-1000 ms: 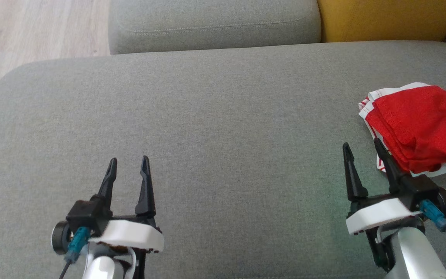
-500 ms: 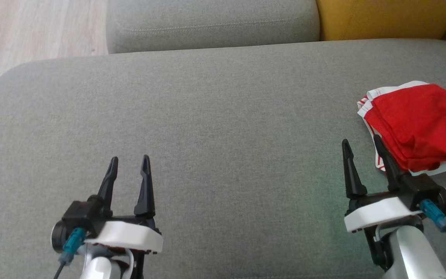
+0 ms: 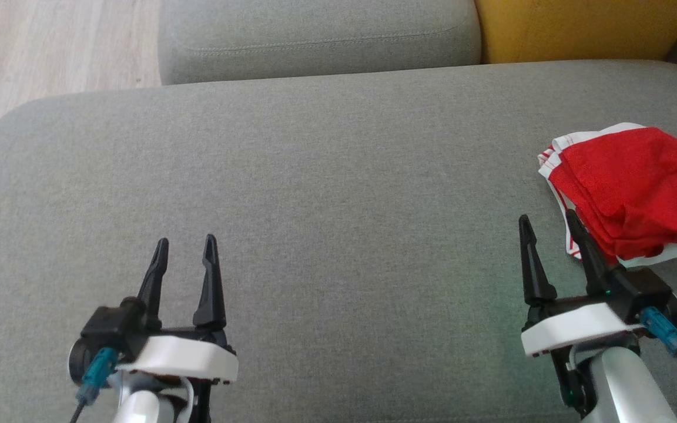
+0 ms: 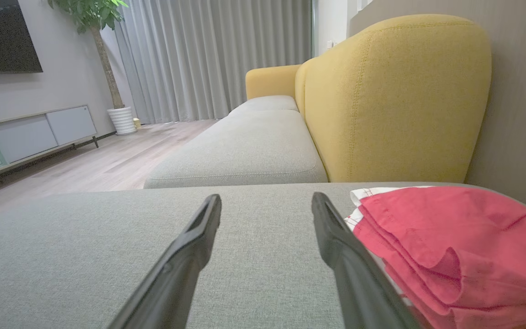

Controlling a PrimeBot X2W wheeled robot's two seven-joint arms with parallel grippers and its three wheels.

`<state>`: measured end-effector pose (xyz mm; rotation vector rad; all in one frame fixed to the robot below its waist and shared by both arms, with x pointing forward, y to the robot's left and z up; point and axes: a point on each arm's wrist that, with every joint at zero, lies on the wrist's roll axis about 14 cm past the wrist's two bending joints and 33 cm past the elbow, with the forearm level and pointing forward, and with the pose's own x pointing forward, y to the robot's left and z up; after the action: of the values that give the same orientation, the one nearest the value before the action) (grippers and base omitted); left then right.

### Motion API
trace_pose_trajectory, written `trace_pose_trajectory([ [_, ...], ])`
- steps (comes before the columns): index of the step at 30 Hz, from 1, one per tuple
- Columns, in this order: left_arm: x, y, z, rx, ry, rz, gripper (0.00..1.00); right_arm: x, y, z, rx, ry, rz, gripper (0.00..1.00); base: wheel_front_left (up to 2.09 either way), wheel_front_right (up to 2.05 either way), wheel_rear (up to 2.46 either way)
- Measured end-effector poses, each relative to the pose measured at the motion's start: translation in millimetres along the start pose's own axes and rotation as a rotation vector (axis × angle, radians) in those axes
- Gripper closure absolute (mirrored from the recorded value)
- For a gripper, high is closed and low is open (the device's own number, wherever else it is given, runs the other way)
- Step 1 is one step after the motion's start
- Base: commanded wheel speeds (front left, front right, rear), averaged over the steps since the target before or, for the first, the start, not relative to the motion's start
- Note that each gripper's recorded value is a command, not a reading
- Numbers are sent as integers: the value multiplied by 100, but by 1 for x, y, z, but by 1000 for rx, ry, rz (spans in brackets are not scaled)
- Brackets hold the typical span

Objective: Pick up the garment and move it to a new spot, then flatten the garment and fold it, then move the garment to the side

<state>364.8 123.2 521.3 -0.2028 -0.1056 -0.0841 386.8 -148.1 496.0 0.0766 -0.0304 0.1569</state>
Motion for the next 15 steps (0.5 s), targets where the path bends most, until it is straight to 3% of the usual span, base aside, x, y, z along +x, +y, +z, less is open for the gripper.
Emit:
trace_pose_trajectory([
  [10,0,3,0,-45,4,11,0,-1,0,5,5,-15,-2,0,0,0,0],
  [11,0,5,0,-51,3,18,100,-1,1,5,7,-14,0,100,0,0,0],
  [15,-9,10,-22,-46,74,36,100,-10,-1,-19,23,58,-11,100,0,0,0],
])
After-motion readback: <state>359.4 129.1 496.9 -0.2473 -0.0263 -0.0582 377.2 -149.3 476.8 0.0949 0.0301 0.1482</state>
